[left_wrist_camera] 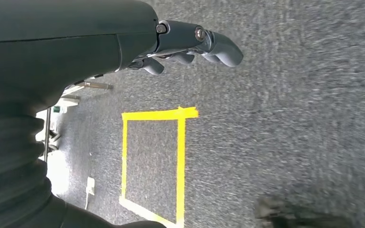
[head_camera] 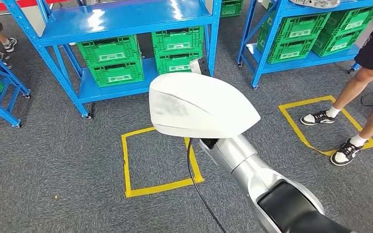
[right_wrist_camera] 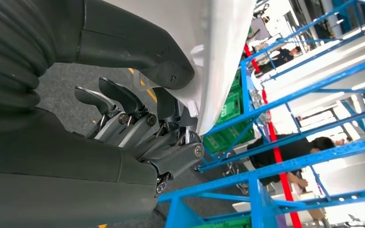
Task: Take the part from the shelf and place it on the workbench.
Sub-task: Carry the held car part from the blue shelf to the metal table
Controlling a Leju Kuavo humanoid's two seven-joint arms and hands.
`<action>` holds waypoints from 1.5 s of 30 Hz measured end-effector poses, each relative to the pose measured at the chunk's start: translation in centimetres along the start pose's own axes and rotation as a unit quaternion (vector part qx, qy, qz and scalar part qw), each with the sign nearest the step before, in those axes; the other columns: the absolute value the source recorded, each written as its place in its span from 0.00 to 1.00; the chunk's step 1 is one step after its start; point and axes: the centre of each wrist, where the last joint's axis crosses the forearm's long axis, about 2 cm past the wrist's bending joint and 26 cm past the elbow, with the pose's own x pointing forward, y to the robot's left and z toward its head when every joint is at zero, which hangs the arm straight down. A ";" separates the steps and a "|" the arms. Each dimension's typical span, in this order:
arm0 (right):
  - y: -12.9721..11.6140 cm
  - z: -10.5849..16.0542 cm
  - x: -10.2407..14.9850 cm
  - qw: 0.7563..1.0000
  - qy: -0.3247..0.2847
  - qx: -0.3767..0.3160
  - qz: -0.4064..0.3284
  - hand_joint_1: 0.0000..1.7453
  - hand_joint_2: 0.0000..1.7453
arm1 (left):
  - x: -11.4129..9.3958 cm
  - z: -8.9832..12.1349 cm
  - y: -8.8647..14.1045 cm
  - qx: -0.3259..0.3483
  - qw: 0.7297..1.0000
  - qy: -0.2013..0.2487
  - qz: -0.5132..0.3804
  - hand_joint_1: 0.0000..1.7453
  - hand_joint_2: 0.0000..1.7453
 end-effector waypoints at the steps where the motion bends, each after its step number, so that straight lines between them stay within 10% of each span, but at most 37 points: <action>1: 0.0 0.1 -0.1 1.000 0.001 0.000 -0.002 1.00 1.00 | -0.1 0.0 0.0 -0.001 1.000 0.001 0.002 0.00 1.00; 45: -1.5 1.4 1.4 0.999 -0.043 0.023 0.003 1.00 1.00 | -0.1 -0.1 1.2 -0.007 1.000 -0.014 0.017 0.00 1.00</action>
